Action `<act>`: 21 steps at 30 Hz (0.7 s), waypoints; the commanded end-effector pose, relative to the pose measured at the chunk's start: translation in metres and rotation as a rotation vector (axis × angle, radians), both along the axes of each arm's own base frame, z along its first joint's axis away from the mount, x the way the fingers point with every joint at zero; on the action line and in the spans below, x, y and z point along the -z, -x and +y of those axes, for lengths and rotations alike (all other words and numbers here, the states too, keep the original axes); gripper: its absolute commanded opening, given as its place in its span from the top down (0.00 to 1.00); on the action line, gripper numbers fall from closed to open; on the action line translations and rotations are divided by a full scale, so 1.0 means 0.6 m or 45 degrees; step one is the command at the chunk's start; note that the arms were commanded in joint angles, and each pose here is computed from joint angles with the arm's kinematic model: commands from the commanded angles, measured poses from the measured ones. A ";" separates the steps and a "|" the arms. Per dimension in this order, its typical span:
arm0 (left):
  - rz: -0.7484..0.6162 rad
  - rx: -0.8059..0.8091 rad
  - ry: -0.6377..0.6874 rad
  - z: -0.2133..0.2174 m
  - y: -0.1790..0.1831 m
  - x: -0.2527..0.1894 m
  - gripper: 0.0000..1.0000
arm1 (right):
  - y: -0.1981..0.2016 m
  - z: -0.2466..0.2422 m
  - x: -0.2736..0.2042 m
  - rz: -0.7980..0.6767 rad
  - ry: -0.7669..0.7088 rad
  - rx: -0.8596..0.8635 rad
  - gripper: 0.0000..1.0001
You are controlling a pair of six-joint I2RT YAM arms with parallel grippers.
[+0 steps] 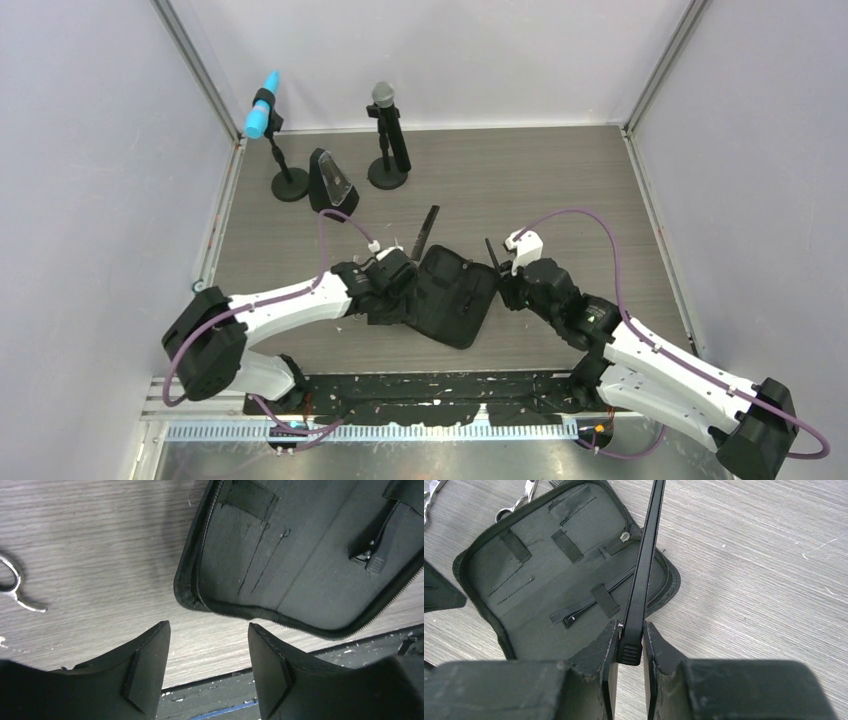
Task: Sort the hair-cutting tools
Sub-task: Adjust the hairdressing tool bag at the center of the board.
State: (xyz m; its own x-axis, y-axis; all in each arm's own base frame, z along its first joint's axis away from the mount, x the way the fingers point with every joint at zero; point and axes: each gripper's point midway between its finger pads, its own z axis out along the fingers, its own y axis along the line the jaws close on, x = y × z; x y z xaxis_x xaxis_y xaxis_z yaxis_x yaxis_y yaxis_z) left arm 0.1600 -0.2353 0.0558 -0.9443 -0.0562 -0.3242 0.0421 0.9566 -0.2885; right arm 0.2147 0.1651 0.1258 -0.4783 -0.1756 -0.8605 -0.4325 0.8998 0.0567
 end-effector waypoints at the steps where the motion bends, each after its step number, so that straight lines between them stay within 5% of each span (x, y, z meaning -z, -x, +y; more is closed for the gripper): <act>1: -0.050 0.015 -0.012 -0.024 -0.030 -0.014 0.42 | -0.004 0.015 -0.027 -0.015 -0.033 -0.041 0.95; 8: -0.119 0.020 -0.216 0.032 -0.072 -0.007 0.66 | 0.013 0.041 -0.003 0.106 -0.038 -0.136 0.95; 21: -0.075 0.102 -0.279 0.010 -0.136 0.006 0.66 | 0.074 0.075 0.103 0.554 -0.017 -0.208 0.95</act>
State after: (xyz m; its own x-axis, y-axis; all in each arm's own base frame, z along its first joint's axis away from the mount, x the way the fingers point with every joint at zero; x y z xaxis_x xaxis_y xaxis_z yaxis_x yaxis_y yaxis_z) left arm 0.2360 -0.2179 0.0507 -0.9229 0.0595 -0.3804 0.0867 0.9947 -0.0547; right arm 0.1798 0.1978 0.0634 -0.7069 -0.3011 -0.6401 -0.5240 0.8307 0.1879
